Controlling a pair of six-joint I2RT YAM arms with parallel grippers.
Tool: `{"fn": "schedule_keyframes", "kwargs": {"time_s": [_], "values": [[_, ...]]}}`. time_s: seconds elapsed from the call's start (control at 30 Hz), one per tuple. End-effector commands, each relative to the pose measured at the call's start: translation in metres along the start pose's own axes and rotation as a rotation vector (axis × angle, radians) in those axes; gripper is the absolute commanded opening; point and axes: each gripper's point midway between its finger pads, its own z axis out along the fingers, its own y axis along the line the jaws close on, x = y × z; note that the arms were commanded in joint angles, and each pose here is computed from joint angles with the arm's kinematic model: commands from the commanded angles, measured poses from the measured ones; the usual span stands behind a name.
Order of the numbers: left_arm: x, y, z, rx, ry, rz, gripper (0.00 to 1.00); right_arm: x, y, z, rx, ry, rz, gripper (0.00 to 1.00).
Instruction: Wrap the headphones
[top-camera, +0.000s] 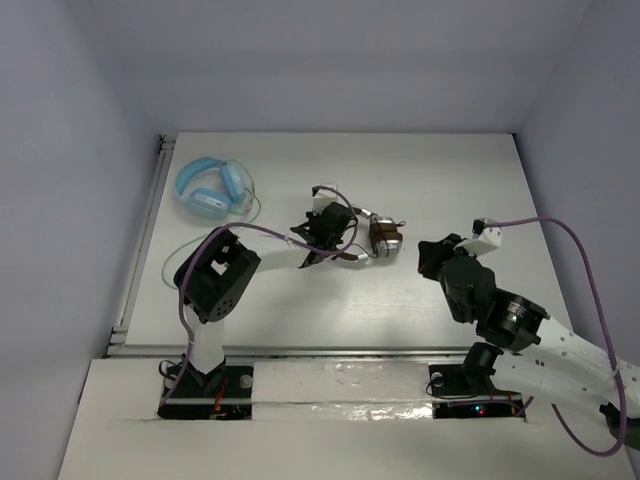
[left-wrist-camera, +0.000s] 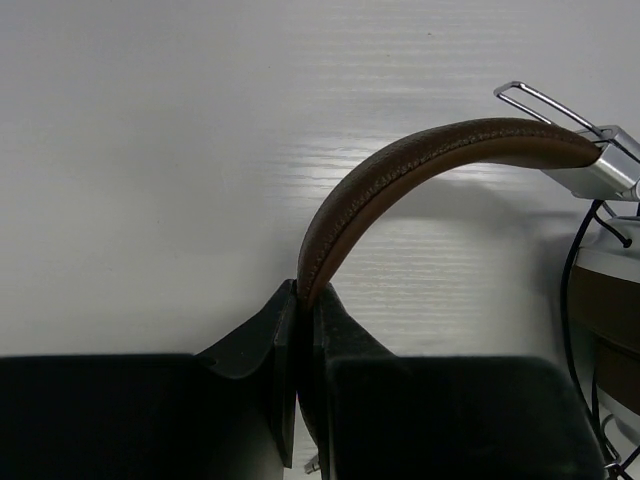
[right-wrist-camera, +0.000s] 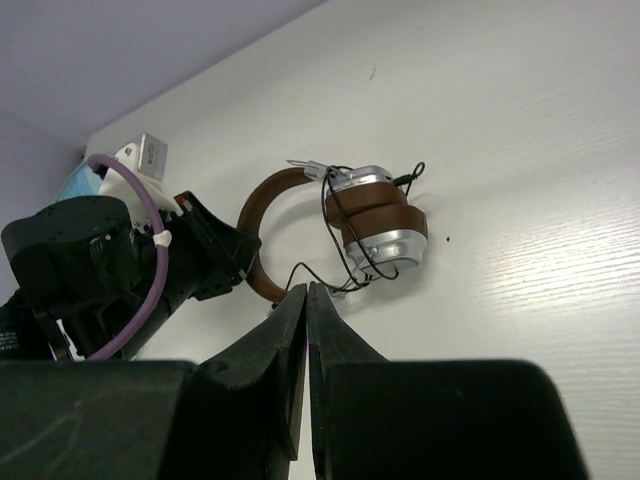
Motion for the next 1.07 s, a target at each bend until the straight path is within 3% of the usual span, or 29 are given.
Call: {"fn": "schedule_keyframes", "kwargs": {"time_s": [0.0, 0.17, 0.2, 0.23, 0.33, 0.43, 0.53, 0.57, 0.63, 0.67, 0.8, 1.03], "values": [[-0.041, -0.023, -0.008, 0.067, -0.095, -0.073, 0.01, -0.003, 0.005, -0.001, -0.02, -0.009, 0.006, 0.09], [-0.046, -0.018, -0.012, 0.063, -0.093, -0.066, 0.31, -0.007, 0.016, 0.002, -0.048, -0.02, 0.012, 0.14], [-0.055, -0.017, -0.019, 0.07, -0.11, -0.074, 0.36, -0.008, 0.018, 0.002, -0.051, -0.021, 0.008, 0.15], [-0.06, -0.016, -0.024, 0.074, -0.119, -0.075, 0.48, -0.01, 0.019, 0.002, -0.051, -0.025, 0.007, 0.18], [-0.084, -0.011, -0.051, 0.093, -0.176, -0.102, 0.65, -0.02, 0.023, -0.001, -0.061, -0.039, 0.007, 0.23], [-0.112, -0.003, -0.086, 0.128, -0.241, -0.142, 0.74, -0.035, 0.025, -0.006, -0.071, -0.067, 0.018, 0.33], [-0.141, 0.004, -0.136, 0.221, -0.313, -0.201, 0.76, -0.055, 0.015, -0.013, -0.031, -0.118, 0.011, 0.53], [-0.153, 0.012, -0.164, 0.266, -0.356, -0.234, 0.77, -0.073, 0.01, -0.02, -0.012, -0.162, 0.057, 0.66], [-0.163, 0.02, -0.193, 0.309, -0.403, -0.267, 0.8, -0.086, 0.003, -0.027, -0.001, -0.19, 0.096, 0.79], [-0.161, 0.028, -0.201, 0.313, -0.415, -0.27, 0.83, -0.099, -0.002, -0.035, -0.007, -0.222, 0.144, 0.96], [-0.185, 0.067, -0.263, 0.335, -0.534, -0.352, 0.91, -0.118, -0.015, -0.047, -0.023, -0.301, 0.164, 1.0], [-0.173, 0.089, -0.291, 0.368, -0.551, -0.344, 0.91, -0.115, -0.016, -0.043, -0.029, -0.335, 0.167, 1.0]]}}
